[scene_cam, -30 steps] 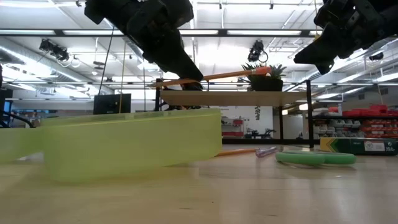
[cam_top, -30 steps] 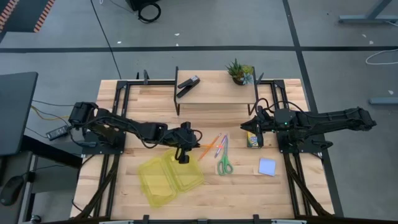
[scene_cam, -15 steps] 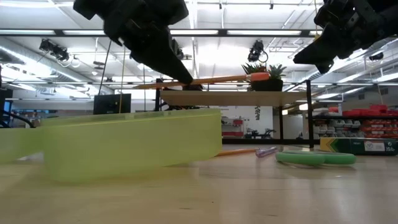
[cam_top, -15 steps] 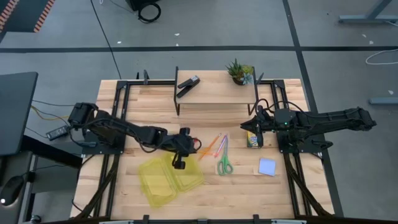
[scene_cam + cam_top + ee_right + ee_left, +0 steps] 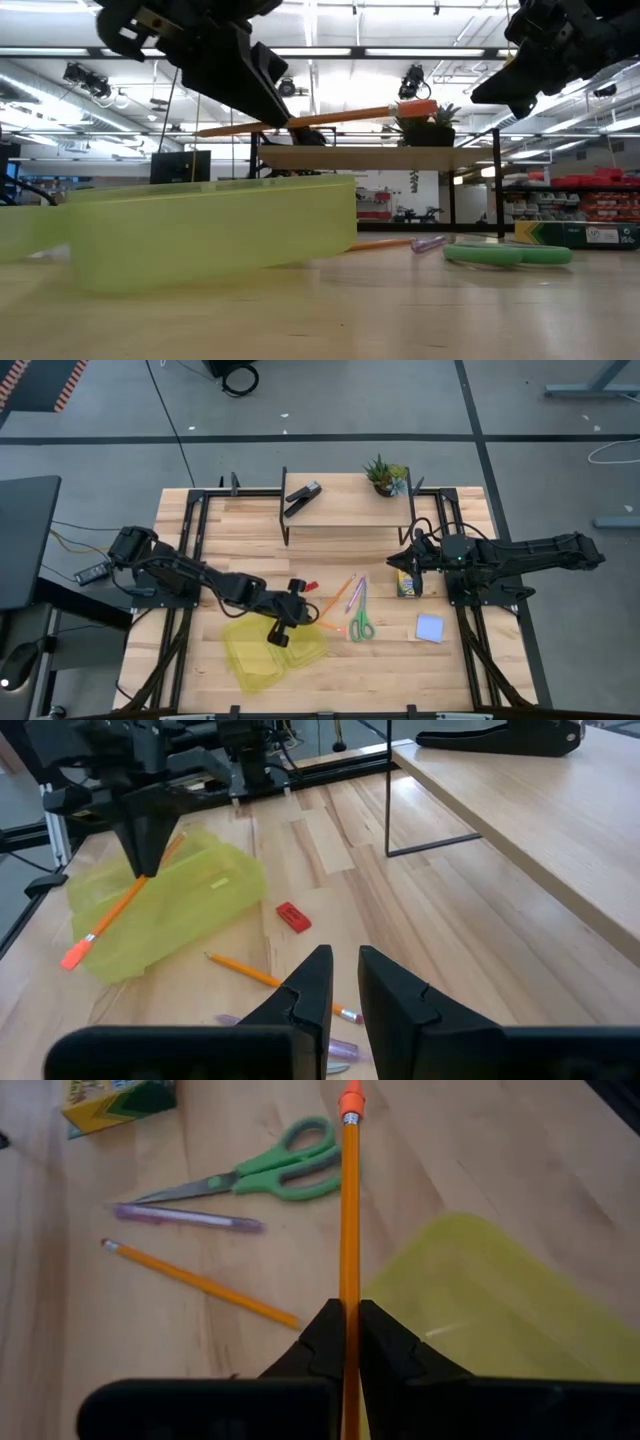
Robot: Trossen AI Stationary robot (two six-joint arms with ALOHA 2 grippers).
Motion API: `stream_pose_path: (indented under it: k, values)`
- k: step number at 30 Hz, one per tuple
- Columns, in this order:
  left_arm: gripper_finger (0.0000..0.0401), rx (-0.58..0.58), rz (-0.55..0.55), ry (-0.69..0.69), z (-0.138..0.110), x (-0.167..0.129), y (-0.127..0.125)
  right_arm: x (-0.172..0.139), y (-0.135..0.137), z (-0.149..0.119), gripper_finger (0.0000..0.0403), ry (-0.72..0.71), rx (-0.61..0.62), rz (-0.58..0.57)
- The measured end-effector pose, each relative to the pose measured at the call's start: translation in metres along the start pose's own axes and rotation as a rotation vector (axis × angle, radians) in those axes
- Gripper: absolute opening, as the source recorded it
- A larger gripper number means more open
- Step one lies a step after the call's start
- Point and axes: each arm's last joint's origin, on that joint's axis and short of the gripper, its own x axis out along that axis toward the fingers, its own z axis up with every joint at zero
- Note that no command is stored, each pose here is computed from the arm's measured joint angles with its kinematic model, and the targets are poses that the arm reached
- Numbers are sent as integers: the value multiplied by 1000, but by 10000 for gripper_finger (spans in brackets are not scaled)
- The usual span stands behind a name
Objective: Pack school essentials
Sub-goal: Put the left orange pencil into the supply box
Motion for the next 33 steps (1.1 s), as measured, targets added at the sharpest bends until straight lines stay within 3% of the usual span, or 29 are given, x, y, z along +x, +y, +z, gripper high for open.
stream_pose_path:
  k: [23,33]
  values:
    - [16,-16,-64,222,-20,-7,-28,0,-1,-3,60,27,36,-13]
    - [16,-7,-73,220,-20,-7,-32,0,-1,-3,60,23,32,-34]
